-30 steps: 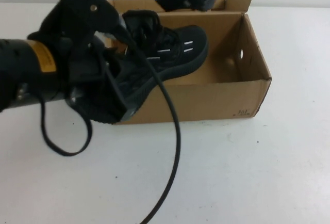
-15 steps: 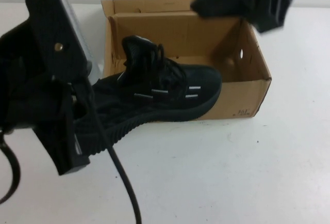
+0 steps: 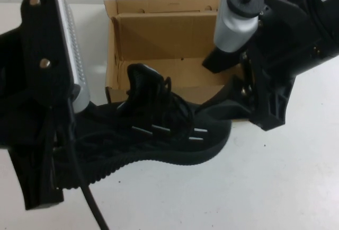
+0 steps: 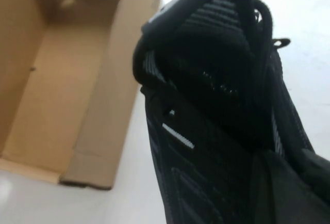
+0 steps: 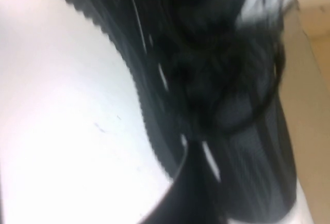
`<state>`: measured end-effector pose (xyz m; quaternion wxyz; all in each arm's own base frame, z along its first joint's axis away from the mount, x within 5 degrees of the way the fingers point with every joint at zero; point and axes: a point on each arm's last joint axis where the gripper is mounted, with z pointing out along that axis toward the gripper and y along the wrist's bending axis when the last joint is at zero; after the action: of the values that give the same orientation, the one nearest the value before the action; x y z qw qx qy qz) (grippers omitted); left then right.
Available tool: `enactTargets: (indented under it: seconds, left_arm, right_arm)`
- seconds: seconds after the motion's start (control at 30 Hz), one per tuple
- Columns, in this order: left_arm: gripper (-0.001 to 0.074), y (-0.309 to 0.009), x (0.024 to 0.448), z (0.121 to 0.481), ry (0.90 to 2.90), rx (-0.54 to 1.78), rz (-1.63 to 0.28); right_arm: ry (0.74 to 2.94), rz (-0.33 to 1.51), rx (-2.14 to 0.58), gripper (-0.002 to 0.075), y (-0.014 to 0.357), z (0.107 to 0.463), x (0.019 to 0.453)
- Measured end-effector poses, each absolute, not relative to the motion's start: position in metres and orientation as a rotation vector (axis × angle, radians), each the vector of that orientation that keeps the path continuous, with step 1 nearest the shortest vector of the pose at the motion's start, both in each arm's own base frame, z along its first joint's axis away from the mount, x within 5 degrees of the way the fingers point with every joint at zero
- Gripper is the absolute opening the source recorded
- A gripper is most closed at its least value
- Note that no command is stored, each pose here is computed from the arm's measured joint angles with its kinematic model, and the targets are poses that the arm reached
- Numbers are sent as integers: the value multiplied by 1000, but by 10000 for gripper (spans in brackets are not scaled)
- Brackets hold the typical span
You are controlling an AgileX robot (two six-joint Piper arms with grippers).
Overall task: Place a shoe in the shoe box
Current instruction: Hand over the shoe
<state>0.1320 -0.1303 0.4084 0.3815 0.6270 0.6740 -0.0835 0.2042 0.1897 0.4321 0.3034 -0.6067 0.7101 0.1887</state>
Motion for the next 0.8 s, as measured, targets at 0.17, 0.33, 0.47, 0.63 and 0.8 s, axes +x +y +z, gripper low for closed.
enactTargets:
  seconds: [0.17, 0.33, 0.47, 0.63, 0.8]
  left_arm:
    - [20, -134, 129, 410, 1688, 1602, -270]
    - [20, -135, 129, 411, 1679, 1602, -282]
    - [20, -136, 128, 411, 1665, 1609, -296]
    - [20, -137, 127, 412, 1646, 1621, -306]
    - [20, -137, 128, 412, 1639, 1612, -302]
  right_arm:
    - [1801, 582, -1648, 586, 197, 435, 197]
    - [1804, 601, -1662, 594, 202, 431, 201]
    - [1822, 658, -1664, 594, 209, 423, 207]
    - [1847, 734, -1658, 594, 220, 413, 214]
    - [1856, 745, -1660, 493, 222, 410, 217]
